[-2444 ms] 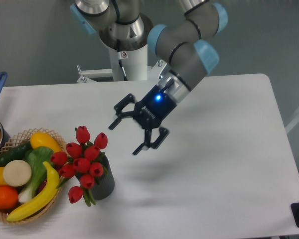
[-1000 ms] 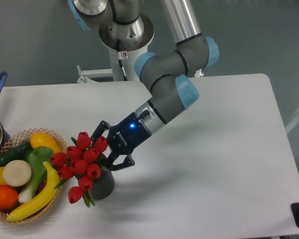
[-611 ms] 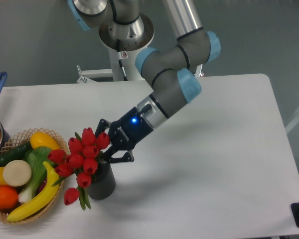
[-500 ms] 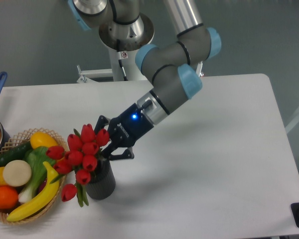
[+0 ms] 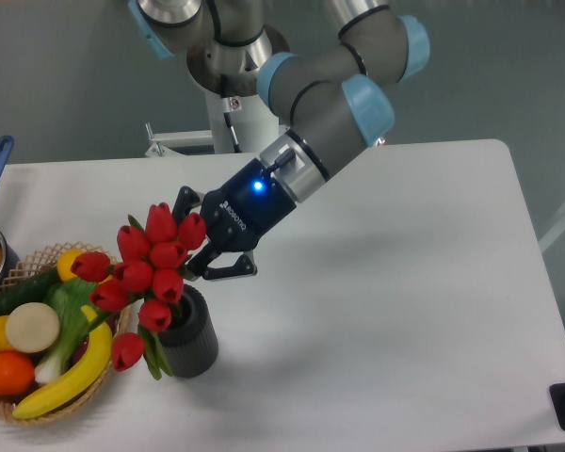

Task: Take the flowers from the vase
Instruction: 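Lift the gripped tulips straight up out of the grey vase, then carry the tulips away from the vase over the open table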

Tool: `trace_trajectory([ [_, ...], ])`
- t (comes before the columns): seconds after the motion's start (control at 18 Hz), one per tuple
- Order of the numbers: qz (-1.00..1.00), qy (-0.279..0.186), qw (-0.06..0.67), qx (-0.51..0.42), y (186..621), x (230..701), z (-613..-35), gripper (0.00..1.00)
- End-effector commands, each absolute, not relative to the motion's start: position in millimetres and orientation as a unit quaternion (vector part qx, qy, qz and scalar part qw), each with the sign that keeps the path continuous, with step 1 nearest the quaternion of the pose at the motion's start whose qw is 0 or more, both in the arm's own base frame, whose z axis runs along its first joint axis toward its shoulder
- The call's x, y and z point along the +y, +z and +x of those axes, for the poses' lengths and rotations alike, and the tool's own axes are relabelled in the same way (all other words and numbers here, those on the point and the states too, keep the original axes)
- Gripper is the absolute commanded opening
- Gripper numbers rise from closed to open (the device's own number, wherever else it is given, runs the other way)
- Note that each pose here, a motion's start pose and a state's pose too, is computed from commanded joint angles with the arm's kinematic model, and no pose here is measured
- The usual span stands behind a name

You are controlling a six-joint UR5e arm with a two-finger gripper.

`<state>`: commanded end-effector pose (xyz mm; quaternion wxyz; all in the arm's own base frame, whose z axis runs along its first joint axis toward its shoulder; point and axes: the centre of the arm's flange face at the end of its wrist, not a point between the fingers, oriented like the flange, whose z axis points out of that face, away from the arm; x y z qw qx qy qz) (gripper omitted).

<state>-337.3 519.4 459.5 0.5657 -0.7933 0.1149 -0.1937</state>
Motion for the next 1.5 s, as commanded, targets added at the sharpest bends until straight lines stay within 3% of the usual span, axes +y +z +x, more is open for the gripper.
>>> trace_trajectory([
  [0.67, -0.767, -0.187, 0.606, 0.096, 513, 488, -363, 0.00],
  [0.94, -0.771, -0.167, 0.609, 0.083, 517, 472, -384, 0.00],
  [1.17, -0.798, -0.108, 0.591, 0.051, 523, 446, -423, 0.00],
  [1.5, -0.884, 0.050, 0.464, 0.023, 502, 420, -470, 0.00],
])
